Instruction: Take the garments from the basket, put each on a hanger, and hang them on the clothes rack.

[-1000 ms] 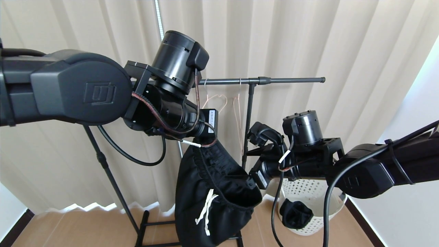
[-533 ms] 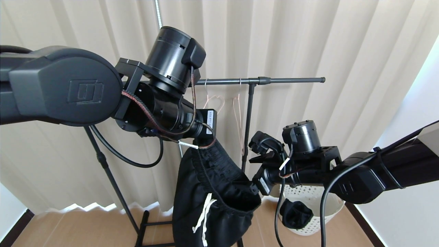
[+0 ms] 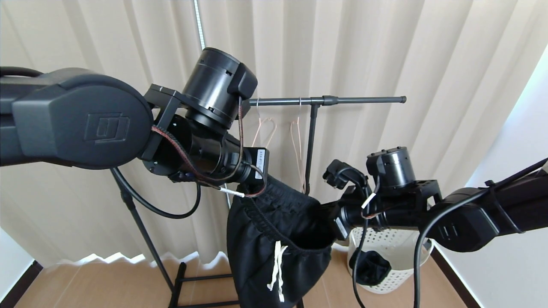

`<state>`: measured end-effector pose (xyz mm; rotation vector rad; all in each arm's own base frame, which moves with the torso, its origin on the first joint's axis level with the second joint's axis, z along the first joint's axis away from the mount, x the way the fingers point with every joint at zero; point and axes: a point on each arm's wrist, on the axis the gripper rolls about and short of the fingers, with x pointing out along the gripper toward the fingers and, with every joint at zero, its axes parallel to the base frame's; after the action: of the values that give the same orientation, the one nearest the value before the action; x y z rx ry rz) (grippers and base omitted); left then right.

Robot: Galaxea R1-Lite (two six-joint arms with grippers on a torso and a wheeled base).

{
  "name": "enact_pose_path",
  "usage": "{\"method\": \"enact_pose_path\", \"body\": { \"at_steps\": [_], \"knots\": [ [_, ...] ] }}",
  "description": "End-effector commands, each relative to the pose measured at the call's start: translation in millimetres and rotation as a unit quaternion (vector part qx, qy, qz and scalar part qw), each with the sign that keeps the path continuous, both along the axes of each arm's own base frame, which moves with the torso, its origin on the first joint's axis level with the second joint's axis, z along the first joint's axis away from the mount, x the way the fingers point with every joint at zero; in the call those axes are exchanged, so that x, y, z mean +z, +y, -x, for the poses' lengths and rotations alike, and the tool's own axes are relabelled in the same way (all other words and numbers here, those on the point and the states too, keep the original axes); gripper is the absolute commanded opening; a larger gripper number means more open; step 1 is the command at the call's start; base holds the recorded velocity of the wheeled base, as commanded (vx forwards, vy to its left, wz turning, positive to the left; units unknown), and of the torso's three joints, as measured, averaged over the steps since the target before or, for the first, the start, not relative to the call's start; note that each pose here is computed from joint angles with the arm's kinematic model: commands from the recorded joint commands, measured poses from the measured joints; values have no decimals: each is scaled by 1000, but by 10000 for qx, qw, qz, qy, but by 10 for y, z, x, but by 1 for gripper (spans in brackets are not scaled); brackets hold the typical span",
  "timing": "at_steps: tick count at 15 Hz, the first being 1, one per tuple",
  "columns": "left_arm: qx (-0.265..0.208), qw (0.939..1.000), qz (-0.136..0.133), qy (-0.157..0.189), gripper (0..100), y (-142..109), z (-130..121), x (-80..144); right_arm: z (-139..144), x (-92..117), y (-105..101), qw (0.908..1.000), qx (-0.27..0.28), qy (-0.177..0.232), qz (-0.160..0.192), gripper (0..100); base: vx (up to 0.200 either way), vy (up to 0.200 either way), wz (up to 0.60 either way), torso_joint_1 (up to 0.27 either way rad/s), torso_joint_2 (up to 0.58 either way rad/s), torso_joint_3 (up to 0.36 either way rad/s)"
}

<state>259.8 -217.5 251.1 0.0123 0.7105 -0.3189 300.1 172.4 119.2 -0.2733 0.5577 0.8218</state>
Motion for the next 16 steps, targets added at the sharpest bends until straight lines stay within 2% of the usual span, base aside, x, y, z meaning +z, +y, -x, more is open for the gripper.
{"method": "enact_pose_path", "body": {
  "at_steps": [1,3,5,6,7,8,10,14,16],
  "knots": [
    [-18,9999,-136,83,0,20,-4,-72,161,211,-323,9989,-408,-109,-185,0,0,0,0,0,0,0],
    [-85,9992,-364,162,0,36,-48,-170,222,354,-529,9949,-891,-103,-464,0,0,0,0,0,0,0],
    [-104,9983,-482,297,0,-22,-117,-298,262,439,-585,9886,-1376,-133,-593,0,0,0,0,0,0,0],
    [-106,9977,-550,380,0,-74,-179,-391,272,500,-601,9820,-1729,-146,-744,0,0,0,0,0,0,0],
    [-131,9972,-605,421,0,-117,-222,-451,267,519,-600,9799,-1807,-168,-834,0,0,0,0,0,0,0],
    [-154,9969,-640,421,100,-147,-250,-475,252,528,-597,9788,-1845,-236,-857,0,0,0,0,0,0,0],
    [-231,9963,-718,408,100,-150,-244,-483,196,557,-634,9752,-2013,-348,-858,0,0,0,0,0,0,0],
    [-224,9968,-677,372,100,-116,-262,-442,92,520,-697,9682,-2358,-395,-730,0,0,0,0,0,0,0],
    [-67,9977,-606,280,100,-66,-382,-400,107,545,-706,9668,-2410,-452,-718,0,0,0,0,0,0,0]
  ]
}}
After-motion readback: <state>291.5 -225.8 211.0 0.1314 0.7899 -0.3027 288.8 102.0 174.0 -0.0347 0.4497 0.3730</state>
